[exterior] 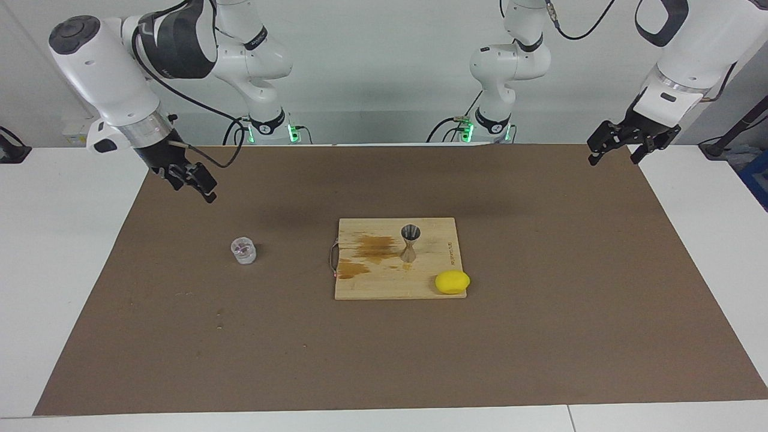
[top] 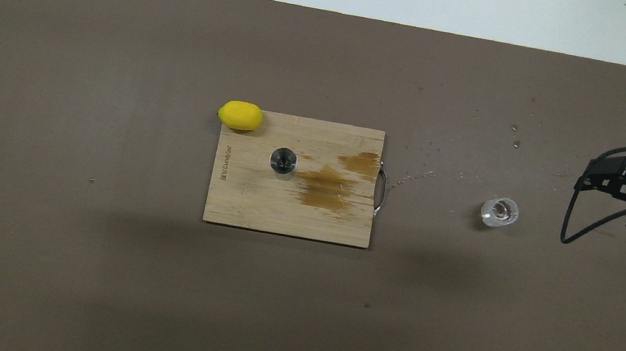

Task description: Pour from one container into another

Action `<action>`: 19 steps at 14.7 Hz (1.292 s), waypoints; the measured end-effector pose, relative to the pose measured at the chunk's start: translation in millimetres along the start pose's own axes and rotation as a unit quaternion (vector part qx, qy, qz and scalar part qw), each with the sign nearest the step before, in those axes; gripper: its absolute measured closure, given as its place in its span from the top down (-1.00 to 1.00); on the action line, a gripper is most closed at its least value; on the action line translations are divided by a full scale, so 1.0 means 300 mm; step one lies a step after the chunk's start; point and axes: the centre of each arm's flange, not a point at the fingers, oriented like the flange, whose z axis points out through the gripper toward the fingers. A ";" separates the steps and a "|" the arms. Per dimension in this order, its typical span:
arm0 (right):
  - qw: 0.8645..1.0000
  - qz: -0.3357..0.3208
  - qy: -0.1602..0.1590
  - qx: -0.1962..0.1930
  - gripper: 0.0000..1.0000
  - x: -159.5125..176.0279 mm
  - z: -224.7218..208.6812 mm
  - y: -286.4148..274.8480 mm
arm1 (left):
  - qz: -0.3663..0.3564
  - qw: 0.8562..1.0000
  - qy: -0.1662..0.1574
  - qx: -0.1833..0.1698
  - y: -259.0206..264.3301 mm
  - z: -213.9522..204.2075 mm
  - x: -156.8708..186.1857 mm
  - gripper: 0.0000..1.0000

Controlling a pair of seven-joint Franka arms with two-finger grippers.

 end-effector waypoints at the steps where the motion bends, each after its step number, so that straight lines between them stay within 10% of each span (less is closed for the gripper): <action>1: 1.000 -0.012 0.004 -0.014 1.00 -0.007 -0.035 0.000 | -0.001 1.000 0.000 0.000 -0.003 0.000 0.000 1.00; 19: 0.992 -0.123 -0.004 -0.036 1.00 -0.065 -0.256 -0.009 | 0.012 1.000 0.006 0.001 0.045 -0.018 0.002 1.00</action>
